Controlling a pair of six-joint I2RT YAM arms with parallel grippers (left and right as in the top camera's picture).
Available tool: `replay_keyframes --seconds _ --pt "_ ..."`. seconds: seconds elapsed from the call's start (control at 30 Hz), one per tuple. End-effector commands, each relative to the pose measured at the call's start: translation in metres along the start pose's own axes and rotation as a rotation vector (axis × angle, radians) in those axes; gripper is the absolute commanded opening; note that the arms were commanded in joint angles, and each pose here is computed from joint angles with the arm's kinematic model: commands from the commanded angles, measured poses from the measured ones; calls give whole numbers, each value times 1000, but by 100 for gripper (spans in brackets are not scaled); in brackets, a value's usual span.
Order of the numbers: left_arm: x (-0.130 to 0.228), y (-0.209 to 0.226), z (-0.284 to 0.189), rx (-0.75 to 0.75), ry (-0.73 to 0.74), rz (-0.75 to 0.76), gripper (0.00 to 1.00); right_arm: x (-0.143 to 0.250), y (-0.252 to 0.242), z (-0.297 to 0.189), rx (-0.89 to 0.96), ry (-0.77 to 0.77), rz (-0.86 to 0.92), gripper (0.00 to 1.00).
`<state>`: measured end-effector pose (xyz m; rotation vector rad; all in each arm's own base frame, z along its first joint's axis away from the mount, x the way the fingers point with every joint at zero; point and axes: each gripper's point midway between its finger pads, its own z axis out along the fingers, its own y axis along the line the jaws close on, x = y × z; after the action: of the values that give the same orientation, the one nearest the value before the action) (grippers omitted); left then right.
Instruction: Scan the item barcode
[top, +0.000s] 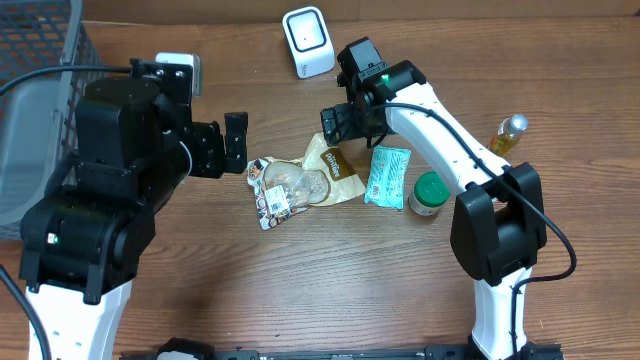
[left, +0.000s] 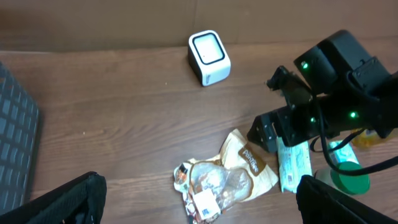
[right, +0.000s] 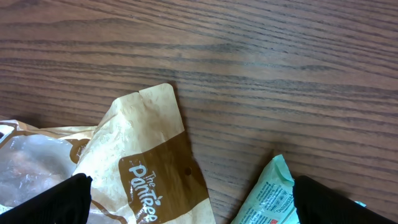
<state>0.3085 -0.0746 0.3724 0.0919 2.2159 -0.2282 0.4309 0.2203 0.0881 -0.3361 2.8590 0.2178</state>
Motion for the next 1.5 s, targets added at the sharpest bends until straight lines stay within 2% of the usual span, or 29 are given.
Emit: replay_keyframes --seconds 0.0,0.23,0.43,0.6,0.77,0.97,1.3,1.47 --pt "-2 -1 -9 3 -15 -4 99 -1 -1 1 7 -2 4 100" --pt "2 -1 -9 1 -3 -4 100 -1 -1 1 7 -2 4 100" --pt "29 4 15 -9 57 -4 100 -1 -1 1 7 -2 4 100" --pt "73 12 36 -20 108 -5 100 -1 -1 1 7 -2 4 100" --pt "146 23 46 -39 228 -6 100 -1 -1 1 7 -2 4 100" --pt "210 36 55 -63 285 -1 100 -1 -1 1 7 -2 4 100" --pt "212 37 63 -33 74 -1 99 -1 -1 1 7 -2 4 100" --pt "186 41 47 -29 -135 5 100 -1 -1 1 7 -2 4 100"
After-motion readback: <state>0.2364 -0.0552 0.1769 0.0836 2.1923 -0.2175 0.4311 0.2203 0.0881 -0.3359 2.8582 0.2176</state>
